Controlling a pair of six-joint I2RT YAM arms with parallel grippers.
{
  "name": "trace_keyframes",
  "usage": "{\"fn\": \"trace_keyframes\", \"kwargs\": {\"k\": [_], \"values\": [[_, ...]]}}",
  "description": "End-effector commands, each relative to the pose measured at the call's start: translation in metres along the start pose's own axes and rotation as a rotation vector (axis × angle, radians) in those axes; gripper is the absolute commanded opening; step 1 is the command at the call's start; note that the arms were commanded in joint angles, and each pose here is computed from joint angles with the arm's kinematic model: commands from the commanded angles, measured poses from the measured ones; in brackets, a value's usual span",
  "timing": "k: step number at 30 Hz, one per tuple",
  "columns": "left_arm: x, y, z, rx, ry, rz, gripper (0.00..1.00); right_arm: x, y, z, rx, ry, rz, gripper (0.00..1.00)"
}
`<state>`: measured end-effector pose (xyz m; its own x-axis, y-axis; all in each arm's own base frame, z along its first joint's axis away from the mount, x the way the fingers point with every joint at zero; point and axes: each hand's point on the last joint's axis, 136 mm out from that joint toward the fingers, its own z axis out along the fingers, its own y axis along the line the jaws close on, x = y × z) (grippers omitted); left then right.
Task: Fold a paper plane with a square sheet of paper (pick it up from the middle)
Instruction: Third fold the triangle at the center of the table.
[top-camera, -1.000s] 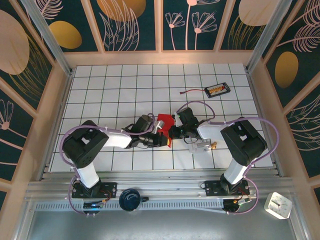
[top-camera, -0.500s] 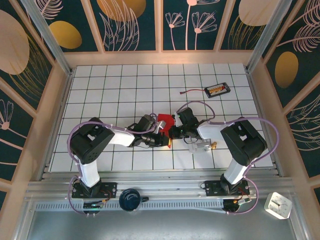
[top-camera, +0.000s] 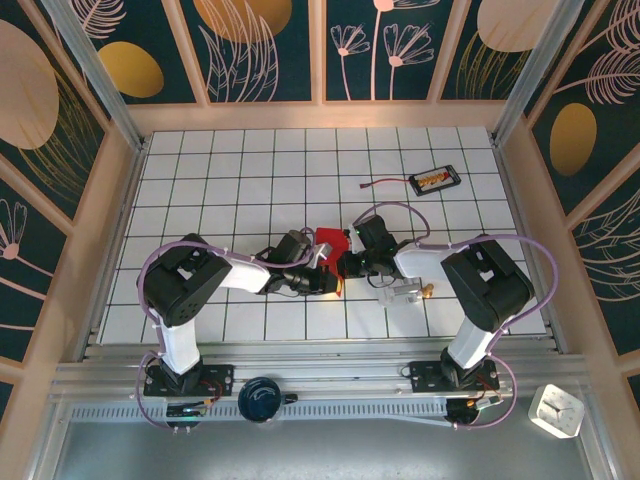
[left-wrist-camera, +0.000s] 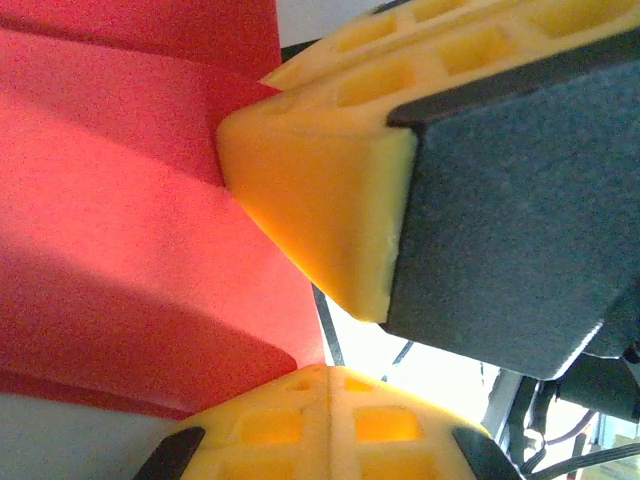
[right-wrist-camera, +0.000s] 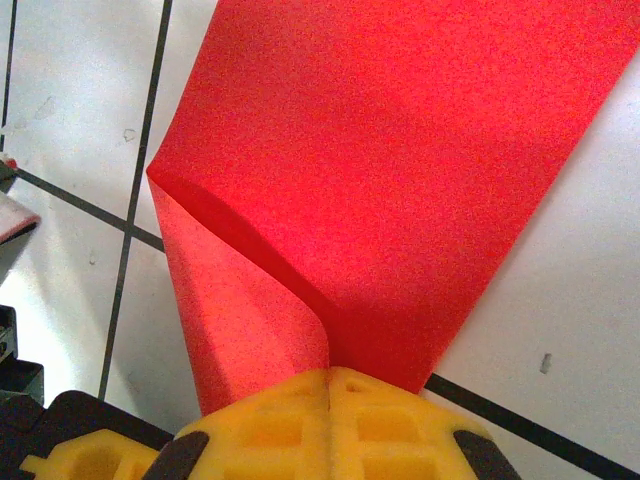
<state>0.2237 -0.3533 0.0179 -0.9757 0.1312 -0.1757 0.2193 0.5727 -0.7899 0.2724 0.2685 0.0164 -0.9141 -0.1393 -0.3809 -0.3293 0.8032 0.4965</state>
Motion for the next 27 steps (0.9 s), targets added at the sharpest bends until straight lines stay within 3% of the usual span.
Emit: {"fn": "trace_keyframes", "kwargs": {"k": [1, 8, 20, 27], "values": [[0.019, 0.003, 0.003, -0.011, 0.051, 0.013, 0.07, 0.046, -0.034, 0.007, 0.135, 0.135, 0.046, 0.00], [0.007, -0.019, -0.008, 0.031, -0.003, 0.038, 0.08, 0.045, -0.033, 0.007, 0.133, 0.132, 0.045, 0.00], [0.027, 0.001, 0.005, -0.002, 0.077, 0.005, 0.07, 0.046, -0.036, 0.007, 0.142, 0.134, 0.042, 0.00], [0.033, 0.019, 0.008, -0.100, 0.108, -0.004, 0.06, 0.046, -0.036, 0.006, 0.146, 0.133, 0.039, 0.00]]}}
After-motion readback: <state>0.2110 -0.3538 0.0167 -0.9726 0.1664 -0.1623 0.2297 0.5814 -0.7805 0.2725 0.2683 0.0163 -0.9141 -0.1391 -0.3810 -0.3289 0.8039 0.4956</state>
